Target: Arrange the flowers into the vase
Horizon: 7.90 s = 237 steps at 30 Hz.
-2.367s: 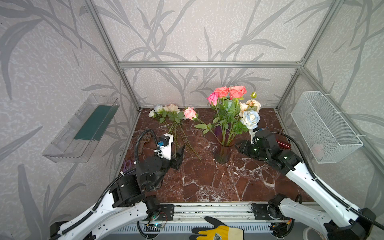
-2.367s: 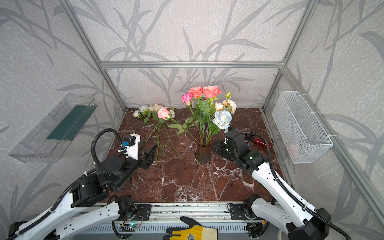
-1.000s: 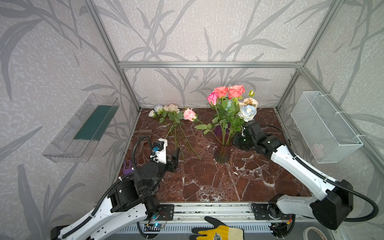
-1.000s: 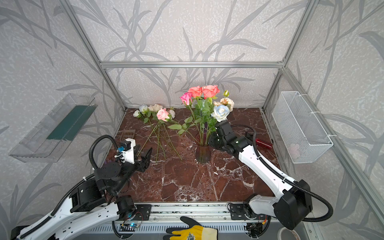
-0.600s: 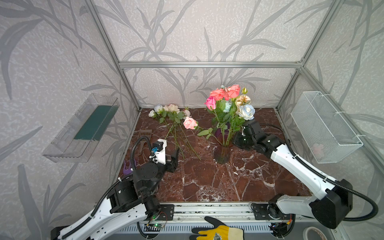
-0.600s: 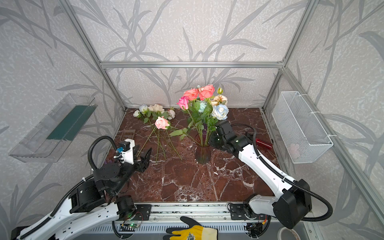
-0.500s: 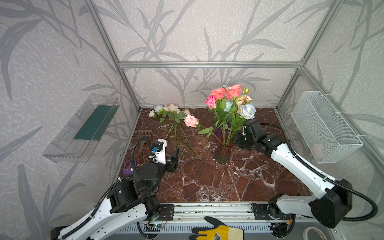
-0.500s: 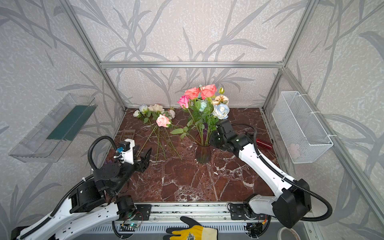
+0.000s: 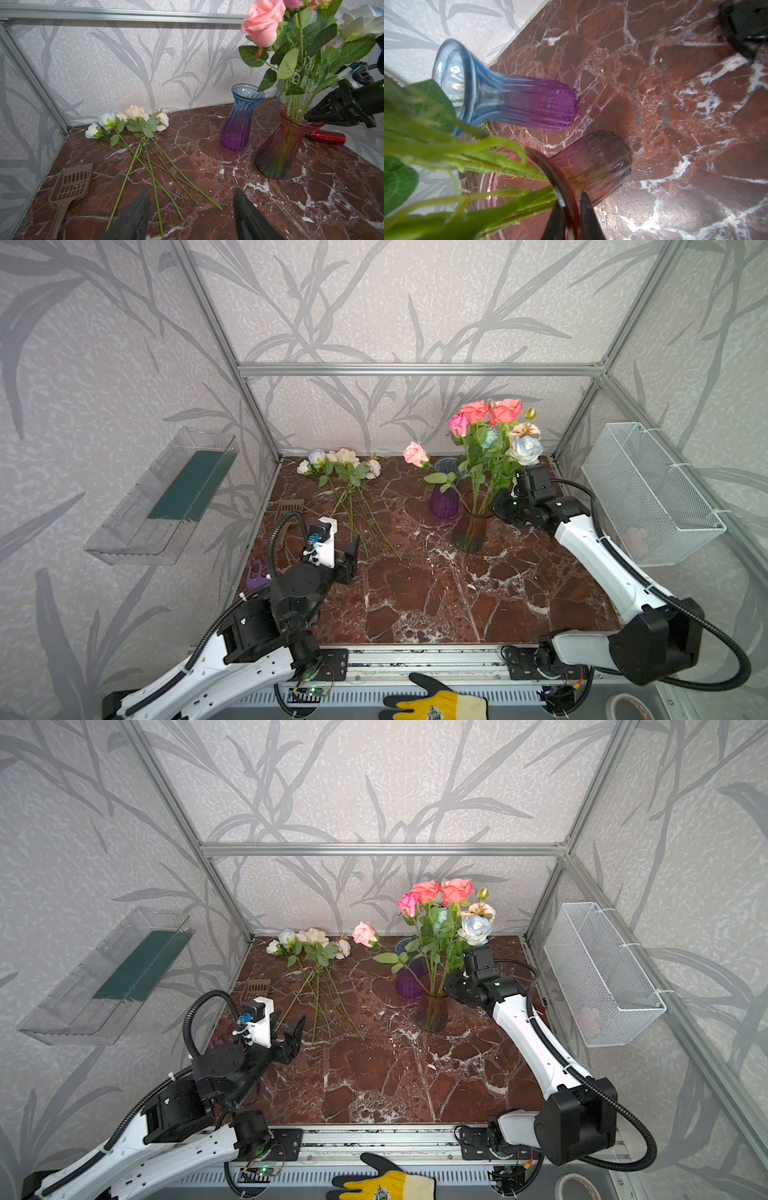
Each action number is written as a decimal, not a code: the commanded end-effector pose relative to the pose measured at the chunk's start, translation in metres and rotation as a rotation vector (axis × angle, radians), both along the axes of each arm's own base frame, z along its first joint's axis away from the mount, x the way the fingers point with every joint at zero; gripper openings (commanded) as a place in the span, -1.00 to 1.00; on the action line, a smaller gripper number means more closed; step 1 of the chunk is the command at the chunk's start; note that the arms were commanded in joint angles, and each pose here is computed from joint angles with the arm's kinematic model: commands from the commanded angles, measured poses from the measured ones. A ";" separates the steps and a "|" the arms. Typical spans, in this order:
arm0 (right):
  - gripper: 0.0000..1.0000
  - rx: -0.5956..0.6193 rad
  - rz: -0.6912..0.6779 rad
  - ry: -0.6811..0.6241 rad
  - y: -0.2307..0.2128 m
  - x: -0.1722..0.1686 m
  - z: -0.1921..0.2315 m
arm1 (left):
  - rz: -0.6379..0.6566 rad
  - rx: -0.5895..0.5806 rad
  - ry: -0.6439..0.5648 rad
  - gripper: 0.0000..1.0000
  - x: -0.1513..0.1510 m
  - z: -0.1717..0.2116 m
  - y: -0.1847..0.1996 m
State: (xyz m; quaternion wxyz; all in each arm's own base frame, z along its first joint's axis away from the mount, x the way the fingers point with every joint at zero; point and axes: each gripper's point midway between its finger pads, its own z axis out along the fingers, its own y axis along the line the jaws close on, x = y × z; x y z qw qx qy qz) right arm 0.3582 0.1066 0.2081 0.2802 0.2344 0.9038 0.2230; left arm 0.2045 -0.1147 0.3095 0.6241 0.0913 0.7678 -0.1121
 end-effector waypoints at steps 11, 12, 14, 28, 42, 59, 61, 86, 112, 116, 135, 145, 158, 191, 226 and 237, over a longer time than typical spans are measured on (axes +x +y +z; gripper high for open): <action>-1.00 -0.064 -0.099 -0.098 -0.063 0.101 0.015 | 0.026 0.062 0.026 0.28 0.010 -0.014 -0.007; -1.00 -0.062 -0.105 -0.094 -0.066 0.109 0.014 | 0.028 0.063 0.026 0.29 0.011 -0.014 -0.007; -1.00 -0.065 -0.115 -0.098 -0.070 0.122 0.016 | 0.047 0.068 0.032 0.29 0.013 -0.015 -0.005; -1.00 -0.075 -0.135 -0.064 -0.085 0.174 0.001 | 0.097 0.023 0.181 0.27 0.059 -0.025 -0.004; -0.43 -0.013 -0.152 -0.039 -0.096 0.166 0.010 | 0.025 0.025 0.182 0.27 0.078 -0.009 -0.025; -0.13 0.094 -0.151 -0.138 -0.092 0.136 0.067 | -0.021 -0.021 0.172 0.28 0.070 0.016 -0.029; -0.12 0.099 -0.145 -0.147 -0.090 0.134 0.072 | -0.019 -0.023 0.169 0.28 0.069 0.018 -0.028; -0.05 0.043 0.091 -0.188 0.040 0.071 0.074 | 0.285 -0.314 0.224 0.42 0.155 -0.026 0.032; -0.17 -0.020 0.117 -0.057 0.073 0.124 0.009 | 0.287 -0.424 0.243 0.36 0.162 -0.030 0.050; -0.40 -0.006 0.124 -0.044 0.077 0.127 0.001 | 0.300 -0.438 0.242 0.35 0.164 -0.031 0.056; -1.00 0.005 0.182 -0.090 0.090 0.101 0.036 | 0.344 -0.490 0.217 0.31 0.171 -0.031 0.081; -1.00 0.007 0.257 -0.122 0.104 0.063 0.064 | 0.327 -0.509 0.253 0.23 0.178 -0.042 0.078; -1.00 0.007 0.439 -0.068 0.164 0.019 0.074 | 0.312 -0.492 0.274 0.20 0.184 -0.050 0.075; -0.37 -0.010 0.574 0.112 0.176 0.004 0.035 | 0.264 -0.486 0.320 0.12 0.191 -0.059 0.064; -0.29 -0.150 0.467 -0.302 0.070 -0.067 0.044 | 0.353 -0.123 0.964 -0.26 0.288 -0.246 0.018; -0.32 0.017 0.441 -0.239 0.069 -0.033 0.043 | 0.373 -0.107 1.007 -0.53 0.326 -0.282 0.008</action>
